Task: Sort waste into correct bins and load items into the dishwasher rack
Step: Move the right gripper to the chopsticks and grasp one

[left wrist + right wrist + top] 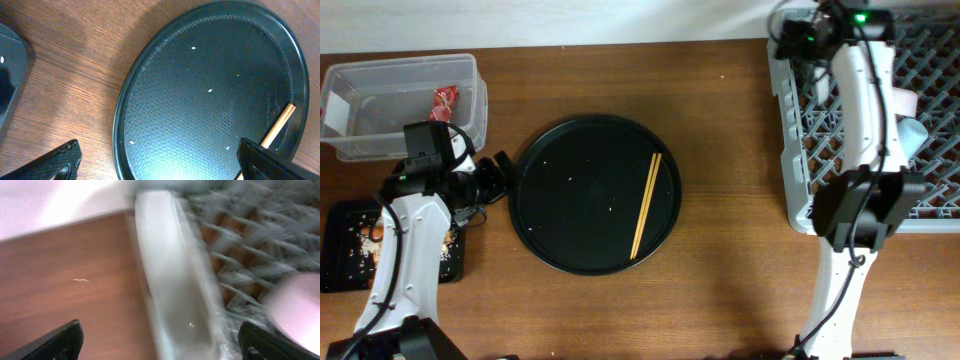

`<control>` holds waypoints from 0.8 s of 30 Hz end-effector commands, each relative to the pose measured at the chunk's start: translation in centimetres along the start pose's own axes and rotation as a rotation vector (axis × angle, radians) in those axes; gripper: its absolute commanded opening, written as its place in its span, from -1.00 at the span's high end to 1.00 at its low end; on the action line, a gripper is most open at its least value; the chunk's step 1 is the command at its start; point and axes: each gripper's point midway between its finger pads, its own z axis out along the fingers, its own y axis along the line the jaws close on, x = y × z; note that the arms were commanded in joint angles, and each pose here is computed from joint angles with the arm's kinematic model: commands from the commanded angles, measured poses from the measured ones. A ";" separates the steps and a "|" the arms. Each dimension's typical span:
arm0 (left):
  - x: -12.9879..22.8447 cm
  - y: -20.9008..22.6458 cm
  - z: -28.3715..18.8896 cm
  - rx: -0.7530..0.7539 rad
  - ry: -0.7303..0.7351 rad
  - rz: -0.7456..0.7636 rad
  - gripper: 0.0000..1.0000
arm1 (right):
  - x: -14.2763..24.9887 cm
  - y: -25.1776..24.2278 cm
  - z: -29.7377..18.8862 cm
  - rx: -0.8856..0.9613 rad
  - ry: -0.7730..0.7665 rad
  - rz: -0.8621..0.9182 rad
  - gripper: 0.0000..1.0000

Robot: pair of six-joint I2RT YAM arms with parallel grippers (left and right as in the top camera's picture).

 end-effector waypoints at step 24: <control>0.0 0.0 0.1 -0.003 0.002 0.017 -0.98 | 18.6 26.3 -14.8 -0.640 0.562 -0.224 -0.97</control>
